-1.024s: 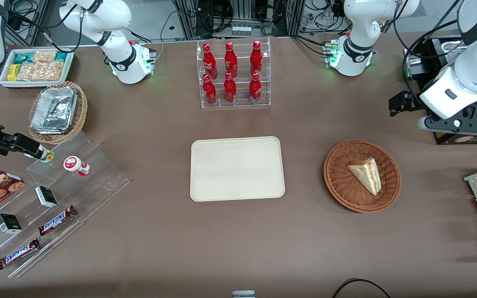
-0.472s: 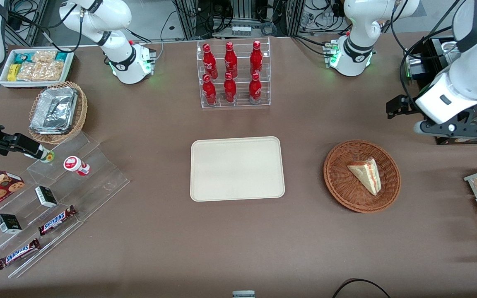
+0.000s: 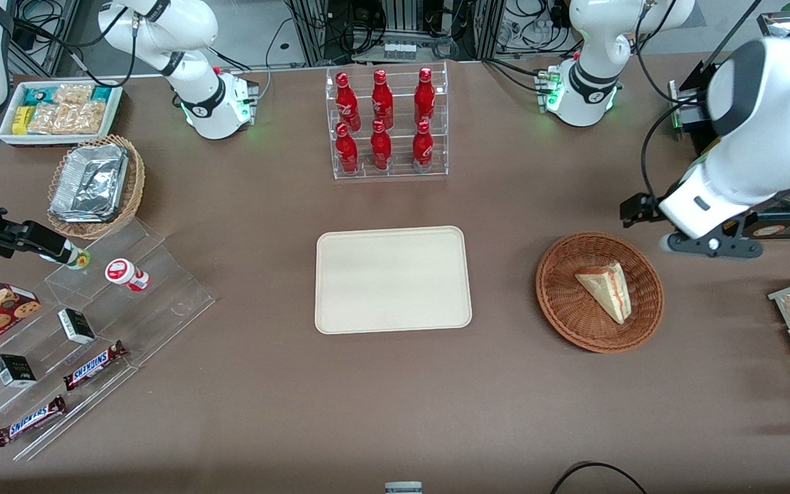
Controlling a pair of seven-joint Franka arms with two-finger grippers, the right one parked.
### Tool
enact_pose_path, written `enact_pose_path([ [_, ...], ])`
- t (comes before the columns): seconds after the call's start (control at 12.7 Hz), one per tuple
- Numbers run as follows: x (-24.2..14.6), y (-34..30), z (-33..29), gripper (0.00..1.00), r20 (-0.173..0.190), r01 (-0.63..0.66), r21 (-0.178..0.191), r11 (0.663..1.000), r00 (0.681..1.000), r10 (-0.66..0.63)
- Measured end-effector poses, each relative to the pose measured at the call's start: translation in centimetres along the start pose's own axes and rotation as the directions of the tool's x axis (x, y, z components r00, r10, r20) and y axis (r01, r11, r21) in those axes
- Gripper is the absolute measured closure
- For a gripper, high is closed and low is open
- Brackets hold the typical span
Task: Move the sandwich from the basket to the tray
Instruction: 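Move the left gripper over the wicker basket toward the wrapped sandwich, then lower the open left gripper and close it on the wrapped sandwich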
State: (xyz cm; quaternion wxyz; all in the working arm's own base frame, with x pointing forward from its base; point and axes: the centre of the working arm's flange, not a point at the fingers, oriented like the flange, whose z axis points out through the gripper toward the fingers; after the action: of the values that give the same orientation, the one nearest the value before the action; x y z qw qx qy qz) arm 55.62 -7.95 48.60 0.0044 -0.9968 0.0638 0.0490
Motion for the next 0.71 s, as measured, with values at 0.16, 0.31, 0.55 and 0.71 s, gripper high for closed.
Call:
enact_pose_path([
  [0.16,0.3,-0.6,3.1,0.0,-0.025,0.011,-0.002,1.0,1.0,-0.011],
  [0.31,0.3,-1.3,6.0,0.0,-0.047,0.023,-0.005,1.0,0.999,-0.023],
  [0.55,0.3,-1.4,10.0,0.0,-0.084,0.025,-0.008,1.0,0.996,-0.026],
  [0.71,0.3,-1.9,11.8,0.0,-0.103,0.034,-0.011,0.999,0.994,-0.035],
])
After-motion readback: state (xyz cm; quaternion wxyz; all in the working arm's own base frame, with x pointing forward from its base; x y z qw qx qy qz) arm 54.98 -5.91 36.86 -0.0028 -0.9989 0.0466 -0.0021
